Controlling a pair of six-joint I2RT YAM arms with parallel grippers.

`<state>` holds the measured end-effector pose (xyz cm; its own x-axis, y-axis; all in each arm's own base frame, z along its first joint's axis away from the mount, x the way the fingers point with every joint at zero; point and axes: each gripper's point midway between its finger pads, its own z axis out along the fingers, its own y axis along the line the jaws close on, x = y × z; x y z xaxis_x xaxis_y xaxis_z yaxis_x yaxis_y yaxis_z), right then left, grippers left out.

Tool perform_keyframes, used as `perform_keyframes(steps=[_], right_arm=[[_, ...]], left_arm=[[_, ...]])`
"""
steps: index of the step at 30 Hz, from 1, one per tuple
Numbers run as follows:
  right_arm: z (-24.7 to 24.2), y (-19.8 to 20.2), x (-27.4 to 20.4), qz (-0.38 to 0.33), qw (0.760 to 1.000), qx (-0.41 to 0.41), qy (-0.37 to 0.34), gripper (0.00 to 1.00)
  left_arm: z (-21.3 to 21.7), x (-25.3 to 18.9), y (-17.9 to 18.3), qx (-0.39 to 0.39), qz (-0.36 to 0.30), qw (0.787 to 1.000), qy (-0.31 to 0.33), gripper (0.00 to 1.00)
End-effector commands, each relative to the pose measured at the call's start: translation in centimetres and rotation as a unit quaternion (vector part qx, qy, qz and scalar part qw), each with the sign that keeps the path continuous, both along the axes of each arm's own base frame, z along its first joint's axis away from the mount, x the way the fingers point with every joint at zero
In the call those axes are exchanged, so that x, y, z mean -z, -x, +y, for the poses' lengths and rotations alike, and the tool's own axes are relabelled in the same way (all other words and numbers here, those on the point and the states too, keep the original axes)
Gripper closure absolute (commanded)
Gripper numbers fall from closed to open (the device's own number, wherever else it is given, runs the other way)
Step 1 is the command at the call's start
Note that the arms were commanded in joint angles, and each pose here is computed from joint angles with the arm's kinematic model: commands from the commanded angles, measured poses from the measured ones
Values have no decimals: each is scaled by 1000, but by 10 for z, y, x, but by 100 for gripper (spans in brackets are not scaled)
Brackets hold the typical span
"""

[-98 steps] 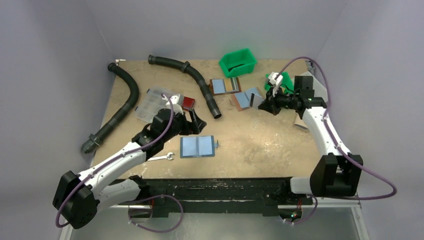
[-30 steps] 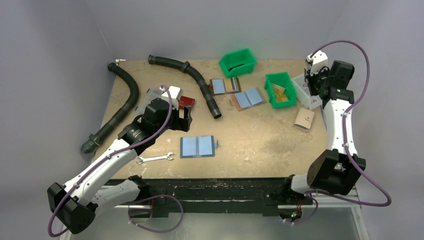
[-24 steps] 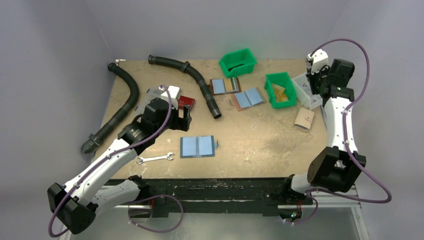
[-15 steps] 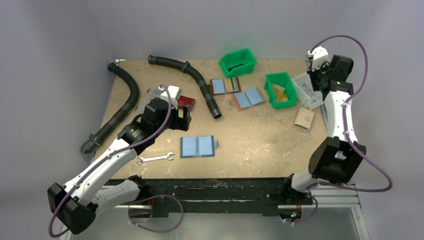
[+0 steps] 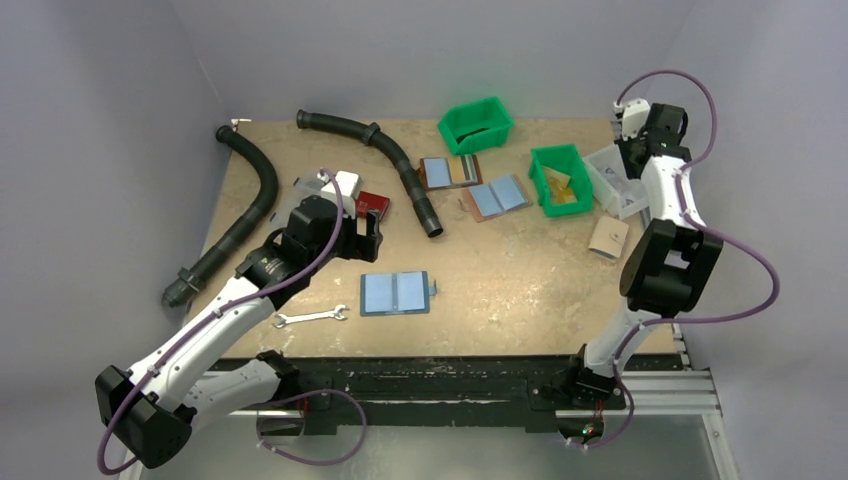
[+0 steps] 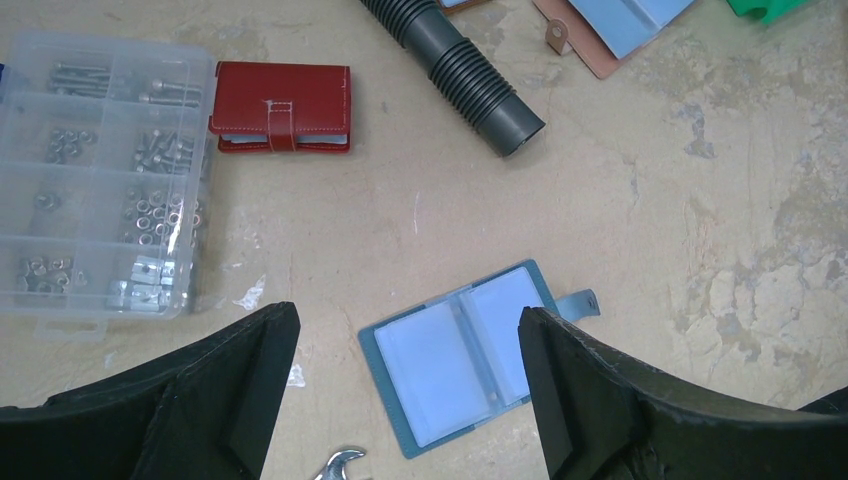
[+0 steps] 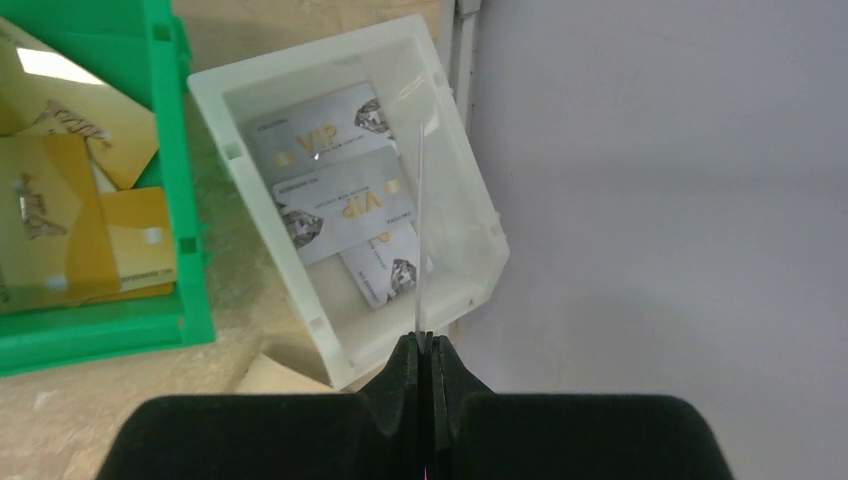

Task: Take the credit cards out of the card holder
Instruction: Place the credit card in the storage box.

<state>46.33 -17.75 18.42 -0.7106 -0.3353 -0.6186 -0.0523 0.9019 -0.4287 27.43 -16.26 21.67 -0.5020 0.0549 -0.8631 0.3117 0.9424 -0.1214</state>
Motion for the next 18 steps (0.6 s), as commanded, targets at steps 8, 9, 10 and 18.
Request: perform_keyframes(steps=[8,9,10,18], right_arm=[[-25,-29,14,0,998,55,11,99],[-25,-30,18,6,998,55,10,98],[-24,-31,23,10,998,55,9,97],[-11,-36,40,27,999,42,-16,65]], left_arm=[[5,-1,-7,-10,-8,1000,-9,13],[6,-1,-8,-11,-8,1000,-9,13],[5,0,-7,-10,-7,1000,-9,13],[7,1,-9,-12,-5,1000,-10,13]])
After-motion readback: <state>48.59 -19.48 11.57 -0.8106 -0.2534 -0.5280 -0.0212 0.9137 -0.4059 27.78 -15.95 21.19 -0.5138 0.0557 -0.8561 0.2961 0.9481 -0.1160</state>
